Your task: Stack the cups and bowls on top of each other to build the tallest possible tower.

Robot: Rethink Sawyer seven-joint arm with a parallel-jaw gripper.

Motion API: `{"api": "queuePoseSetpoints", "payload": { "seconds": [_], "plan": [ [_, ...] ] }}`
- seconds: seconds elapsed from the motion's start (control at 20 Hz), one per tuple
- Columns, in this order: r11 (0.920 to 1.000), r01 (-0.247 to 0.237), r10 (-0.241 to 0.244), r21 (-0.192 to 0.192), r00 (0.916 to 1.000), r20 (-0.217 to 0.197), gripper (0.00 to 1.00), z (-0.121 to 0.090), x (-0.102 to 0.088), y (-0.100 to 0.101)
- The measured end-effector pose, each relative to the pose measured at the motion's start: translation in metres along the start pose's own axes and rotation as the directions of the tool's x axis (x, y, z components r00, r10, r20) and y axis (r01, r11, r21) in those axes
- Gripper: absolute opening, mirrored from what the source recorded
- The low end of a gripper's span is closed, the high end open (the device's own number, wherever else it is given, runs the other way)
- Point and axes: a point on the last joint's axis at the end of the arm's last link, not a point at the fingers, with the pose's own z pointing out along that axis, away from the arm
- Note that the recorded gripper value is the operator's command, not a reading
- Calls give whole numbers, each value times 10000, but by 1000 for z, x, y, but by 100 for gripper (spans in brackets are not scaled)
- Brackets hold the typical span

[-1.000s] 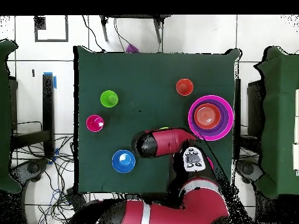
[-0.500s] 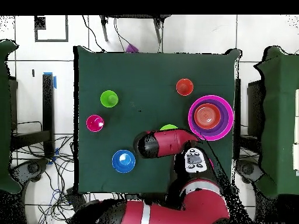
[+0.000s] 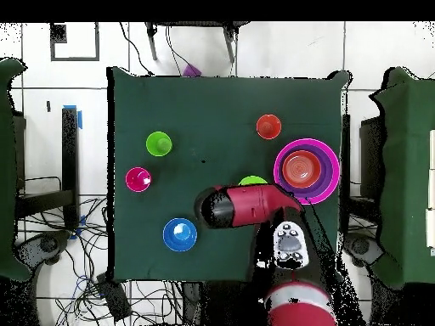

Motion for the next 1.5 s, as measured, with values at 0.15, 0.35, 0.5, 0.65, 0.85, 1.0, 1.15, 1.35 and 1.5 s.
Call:
{"api": "queuePoseSetpoints", "payload": {
  "seconds": [0.15, 0.35, 0.5, 0.65, 0.85, 1.0, 1.15, 1.35, 1.5],
  "plan": [
    [9989, -236, 250, 408, 9992, -319, 0, -32, -1, -20],
    [9951, -572, 625, 811, 9959, -648, 0, -67, -1, -43],
    [9922, -740, 806, 999, 9947, -635, 0, -87, -5, -56],
    [9908, -782, 847, 1106, 9949, -547, 0, -94, -7, -63],
    [9879, -1012, 1054, 1178, 9940, -305, 0, -97, -13, -87],
    [9847, -1448, 1477, 974, 9888, -234, 0, -91, -18, -116],
    [9820, -1704, 1728, 815, 9847, -233, 0, -83, -18, -138],
    [9794, -1921, 1943, 625, 9805, -310, 0, -64, -16, -175],
    [9826, -1777, 1800, 543, 9828, -405, 0, -47, -11, -195]
  ]
}}
